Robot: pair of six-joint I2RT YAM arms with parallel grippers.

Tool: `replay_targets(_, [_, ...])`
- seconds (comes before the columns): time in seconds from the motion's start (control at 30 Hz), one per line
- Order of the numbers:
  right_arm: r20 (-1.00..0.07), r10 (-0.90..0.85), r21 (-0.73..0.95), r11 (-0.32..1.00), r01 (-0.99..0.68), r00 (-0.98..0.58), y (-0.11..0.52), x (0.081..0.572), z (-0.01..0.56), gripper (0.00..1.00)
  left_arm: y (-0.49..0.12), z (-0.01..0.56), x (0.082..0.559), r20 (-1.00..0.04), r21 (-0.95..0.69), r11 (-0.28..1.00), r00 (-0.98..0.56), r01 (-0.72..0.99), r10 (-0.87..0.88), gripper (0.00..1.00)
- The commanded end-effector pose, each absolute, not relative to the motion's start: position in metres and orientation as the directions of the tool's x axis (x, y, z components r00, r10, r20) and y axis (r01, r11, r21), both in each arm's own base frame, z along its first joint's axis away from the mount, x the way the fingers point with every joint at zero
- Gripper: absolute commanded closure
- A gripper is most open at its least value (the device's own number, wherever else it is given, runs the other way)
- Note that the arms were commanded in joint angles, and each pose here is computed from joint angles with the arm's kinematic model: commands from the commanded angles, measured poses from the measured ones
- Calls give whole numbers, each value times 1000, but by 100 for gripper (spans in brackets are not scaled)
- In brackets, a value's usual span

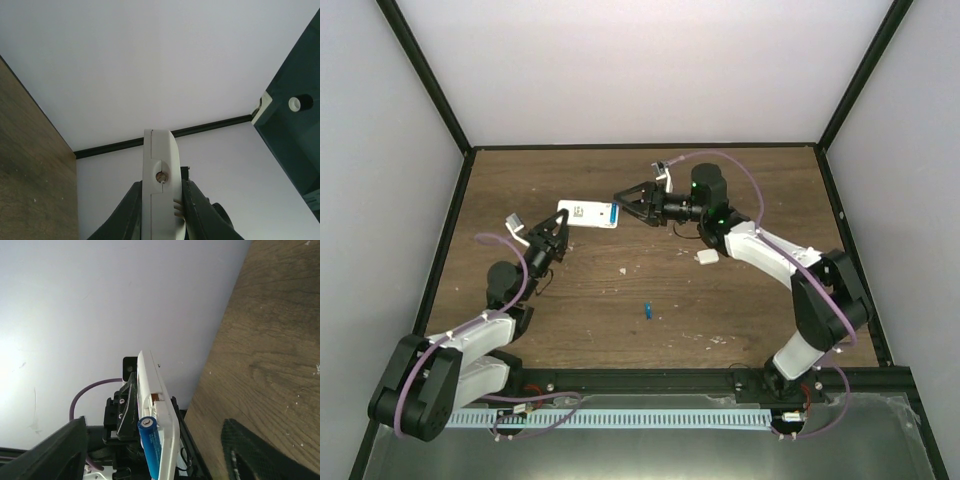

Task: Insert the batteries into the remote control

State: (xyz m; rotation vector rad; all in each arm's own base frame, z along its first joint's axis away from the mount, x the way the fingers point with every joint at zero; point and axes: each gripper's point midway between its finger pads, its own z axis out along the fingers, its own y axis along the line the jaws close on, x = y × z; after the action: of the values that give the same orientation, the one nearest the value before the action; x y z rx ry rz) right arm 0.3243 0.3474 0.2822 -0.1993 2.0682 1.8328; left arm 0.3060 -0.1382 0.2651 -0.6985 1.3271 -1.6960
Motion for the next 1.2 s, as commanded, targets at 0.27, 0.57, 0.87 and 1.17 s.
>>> replay_targets(0.27, [-339, 79, 941, 50, -335, -938, 365, 318, 297, 46, -139, 282, 303, -76, -930, -115, -488, 349, -869, 100])
replay_targets(0.57, [-343, 73, 939, 31, -342, -936, 366, 316, 301, 49, -139, 282, 302, -87, -929, -106, -486, 355, -870, 100])
replay_targets(0.87, [-357, 77, 934, 8, -358, -931, 365, 315, 308, 56, -138, 279, 302, -89, -931, -99, -482, 350, -872, 100])
replay_targets(1.17, [-363, 72, 931, -7, -364, -929, 367, 314, 310, 62, -137, 277, 301, -89, -933, -95, -478, 348, -874, 100])
